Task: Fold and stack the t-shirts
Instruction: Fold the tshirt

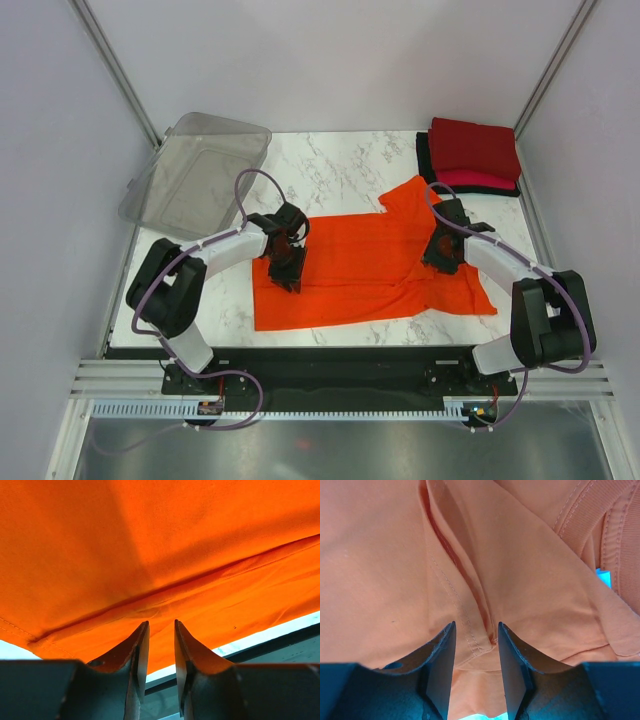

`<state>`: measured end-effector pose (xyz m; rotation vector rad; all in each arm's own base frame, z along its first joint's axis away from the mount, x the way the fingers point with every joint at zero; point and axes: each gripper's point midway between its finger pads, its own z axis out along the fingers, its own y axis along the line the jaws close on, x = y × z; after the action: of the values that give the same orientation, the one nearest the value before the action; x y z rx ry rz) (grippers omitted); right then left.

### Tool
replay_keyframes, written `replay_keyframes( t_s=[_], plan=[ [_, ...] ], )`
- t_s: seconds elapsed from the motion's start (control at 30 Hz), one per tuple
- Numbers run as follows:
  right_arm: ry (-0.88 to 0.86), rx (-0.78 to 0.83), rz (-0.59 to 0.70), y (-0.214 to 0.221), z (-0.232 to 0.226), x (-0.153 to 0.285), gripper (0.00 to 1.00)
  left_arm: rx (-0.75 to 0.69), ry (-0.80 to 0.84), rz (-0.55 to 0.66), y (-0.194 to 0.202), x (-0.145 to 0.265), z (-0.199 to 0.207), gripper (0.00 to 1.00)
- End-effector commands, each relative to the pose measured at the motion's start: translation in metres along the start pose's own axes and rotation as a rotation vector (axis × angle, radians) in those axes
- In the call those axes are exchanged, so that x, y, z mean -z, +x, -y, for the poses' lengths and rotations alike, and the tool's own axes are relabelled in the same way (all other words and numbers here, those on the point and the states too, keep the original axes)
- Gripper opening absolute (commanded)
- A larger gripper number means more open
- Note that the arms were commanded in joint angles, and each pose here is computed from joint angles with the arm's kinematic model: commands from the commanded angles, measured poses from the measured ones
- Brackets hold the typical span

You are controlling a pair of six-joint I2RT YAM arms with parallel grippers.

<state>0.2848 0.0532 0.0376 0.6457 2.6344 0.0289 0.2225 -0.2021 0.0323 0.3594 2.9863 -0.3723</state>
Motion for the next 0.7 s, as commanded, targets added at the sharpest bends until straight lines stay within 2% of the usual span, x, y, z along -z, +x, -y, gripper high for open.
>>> replay_keyframes(
  t_s=[0.0,0.3,0.33,0.37,0.43,0.67],
  plan=[
    [-0.022,-0.048,0.043,-0.007,-0.004,0.002,0.46,0.005,0.016,0.034,-0.009,0.002,0.004,0.34],
    [-0.041,-0.076,0.030,0.007,-0.002,-0.005,0.44,0.003,0.003,0.042,-0.011,0.005,0.003,0.35],
    [-0.045,-0.078,0.035,0.007,-0.002,-0.004,0.40,0.004,-0.001,0.039,-0.010,0.004,0.002,0.35],
    [-0.046,-0.081,0.045,0.004,-0.002,-0.003,0.29,0.005,-0.023,0.041,-0.010,0.003,-0.002,0.35],
    [-0.056,-0.073,0.064,-0.001,-0.004,0.001,0.17,0.012,-0.061,0.031,-0.007,0.001,-0.010,0.35],
    [-0.105,-0.047,0.105,-0.021,-0.019,0.012,0.02,0.017,-0.079,0.027,-0.005,0.000,-0.011,0.35]
  ],
)
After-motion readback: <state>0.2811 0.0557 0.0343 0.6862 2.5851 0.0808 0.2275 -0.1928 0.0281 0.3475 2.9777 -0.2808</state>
